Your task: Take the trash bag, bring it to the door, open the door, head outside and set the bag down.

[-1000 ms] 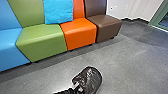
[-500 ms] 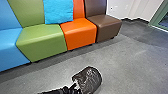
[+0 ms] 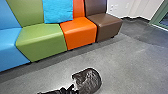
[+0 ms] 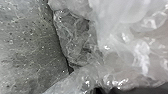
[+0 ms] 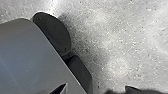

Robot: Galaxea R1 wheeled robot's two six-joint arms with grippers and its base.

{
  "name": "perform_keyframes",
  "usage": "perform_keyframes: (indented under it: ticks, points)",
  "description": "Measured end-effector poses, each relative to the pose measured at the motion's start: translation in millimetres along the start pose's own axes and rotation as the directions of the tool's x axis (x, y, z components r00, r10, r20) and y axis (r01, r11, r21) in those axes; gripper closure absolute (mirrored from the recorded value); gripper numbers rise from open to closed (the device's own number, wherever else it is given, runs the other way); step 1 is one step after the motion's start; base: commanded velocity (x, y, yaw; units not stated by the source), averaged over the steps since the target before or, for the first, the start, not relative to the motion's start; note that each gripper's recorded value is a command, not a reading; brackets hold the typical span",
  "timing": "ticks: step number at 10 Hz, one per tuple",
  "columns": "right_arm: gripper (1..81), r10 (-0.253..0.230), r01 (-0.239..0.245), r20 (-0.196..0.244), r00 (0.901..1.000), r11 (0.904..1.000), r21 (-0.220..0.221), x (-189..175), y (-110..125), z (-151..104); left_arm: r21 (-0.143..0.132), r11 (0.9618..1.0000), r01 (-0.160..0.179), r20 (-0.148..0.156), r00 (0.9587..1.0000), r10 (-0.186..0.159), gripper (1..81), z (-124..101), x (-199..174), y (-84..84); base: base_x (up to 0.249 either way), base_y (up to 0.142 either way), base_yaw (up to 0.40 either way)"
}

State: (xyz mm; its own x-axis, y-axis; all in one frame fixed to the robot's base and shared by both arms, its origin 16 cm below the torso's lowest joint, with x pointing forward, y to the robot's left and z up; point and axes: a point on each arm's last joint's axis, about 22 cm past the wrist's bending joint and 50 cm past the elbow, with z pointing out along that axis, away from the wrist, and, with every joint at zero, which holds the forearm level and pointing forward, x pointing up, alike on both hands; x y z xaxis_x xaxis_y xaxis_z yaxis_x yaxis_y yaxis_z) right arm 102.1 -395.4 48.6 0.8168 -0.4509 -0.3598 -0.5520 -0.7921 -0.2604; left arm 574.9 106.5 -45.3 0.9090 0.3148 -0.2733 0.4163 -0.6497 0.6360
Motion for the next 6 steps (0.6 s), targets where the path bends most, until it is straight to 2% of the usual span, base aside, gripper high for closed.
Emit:
perform_keyframes:
  ticks: [3, 4, 6]
  points:
    - [1.0, 0.011, -0.011, 0.022, 0.9997, 0.9999, -0.013, -8, -12, -33, 0.010, 0.9997, 0.021, 0.015, 0.9997, -0.021, 81.1, -20, -3, 11.2, 0.000, 0.000, 0.000]
    - [1.0, 0.008, -0.008, 0.014, 0.9999, 0.9999, -0.008, -8, -17, -40, 0.007, 0.9998, 0.017, 0.013, 0.9998, -0.017, 81.1, -29, -4, 20.7, 0.000, 0.000, 0.000]
    - [1.0, -0.009, 0.009, -0.012, 0.9999, 0.9997, 0.021, -7, -36, -57, -0.012, 0.9998, -0.016, -0.010, 0.9998, 0.016, 81.1, -61, 2, 56.6, 0.000, 0.000, 0.000]
